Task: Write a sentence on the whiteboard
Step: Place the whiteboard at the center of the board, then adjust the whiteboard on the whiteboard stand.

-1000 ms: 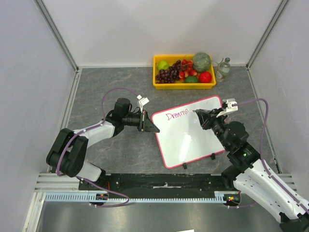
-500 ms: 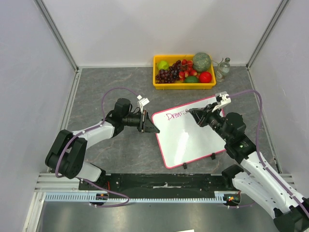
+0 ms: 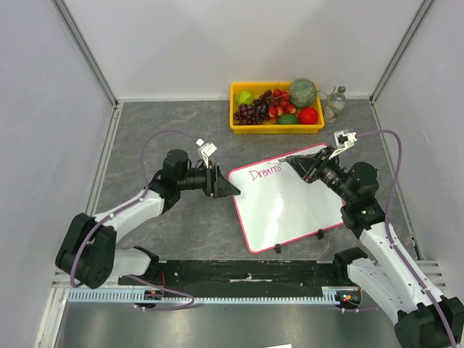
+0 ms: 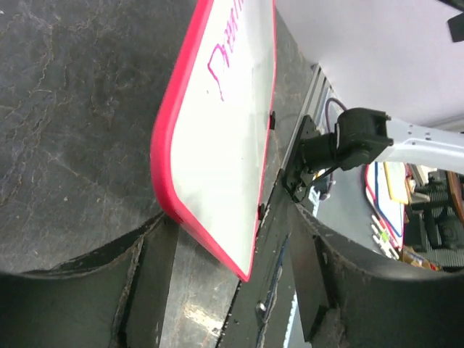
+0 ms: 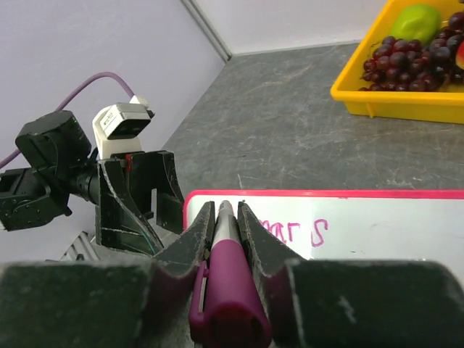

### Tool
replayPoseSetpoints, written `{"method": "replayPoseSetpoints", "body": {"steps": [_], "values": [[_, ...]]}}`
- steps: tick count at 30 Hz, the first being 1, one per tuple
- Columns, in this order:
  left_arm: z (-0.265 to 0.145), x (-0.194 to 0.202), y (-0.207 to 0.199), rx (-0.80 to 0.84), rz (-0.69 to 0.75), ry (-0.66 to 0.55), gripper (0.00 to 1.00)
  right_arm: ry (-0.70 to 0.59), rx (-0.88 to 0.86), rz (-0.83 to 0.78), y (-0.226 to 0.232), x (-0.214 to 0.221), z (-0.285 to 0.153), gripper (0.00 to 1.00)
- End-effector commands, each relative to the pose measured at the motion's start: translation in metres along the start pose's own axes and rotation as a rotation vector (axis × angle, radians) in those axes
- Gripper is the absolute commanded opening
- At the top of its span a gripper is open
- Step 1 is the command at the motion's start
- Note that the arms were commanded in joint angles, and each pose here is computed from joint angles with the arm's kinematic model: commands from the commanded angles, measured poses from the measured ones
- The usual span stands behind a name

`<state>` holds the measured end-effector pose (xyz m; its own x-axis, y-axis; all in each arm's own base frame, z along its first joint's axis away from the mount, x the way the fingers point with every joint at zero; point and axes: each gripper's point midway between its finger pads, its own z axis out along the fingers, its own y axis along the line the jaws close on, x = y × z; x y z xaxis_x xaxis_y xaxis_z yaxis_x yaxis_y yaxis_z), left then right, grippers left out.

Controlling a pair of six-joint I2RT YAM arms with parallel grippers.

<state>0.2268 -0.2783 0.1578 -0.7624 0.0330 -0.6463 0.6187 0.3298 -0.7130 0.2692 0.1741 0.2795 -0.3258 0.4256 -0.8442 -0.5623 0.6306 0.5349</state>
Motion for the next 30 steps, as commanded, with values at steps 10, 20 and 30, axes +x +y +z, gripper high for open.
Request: {"method": "replayPoseSetpoints", "body": {"steps": [10,20,30], "values": [[0.017,-0.011,-0.011,-0.041,-0.172,-0.294,0.7,-0.025,-0.068,0.015,0.013,-0.009,-0.002,0.0],[0.042,-0.004,-0.017,0.084,-0.174,-0.36,0.14,-0.028,-0.055,-0.009,0.013,-0.013,-0.003,0.0],[0.046,0.043,-0.006,0.114,-0.113,-0.186,0.02,-0.027,-0.048,-0.022,0.012,-0.015,-0.003,0.0]]}}
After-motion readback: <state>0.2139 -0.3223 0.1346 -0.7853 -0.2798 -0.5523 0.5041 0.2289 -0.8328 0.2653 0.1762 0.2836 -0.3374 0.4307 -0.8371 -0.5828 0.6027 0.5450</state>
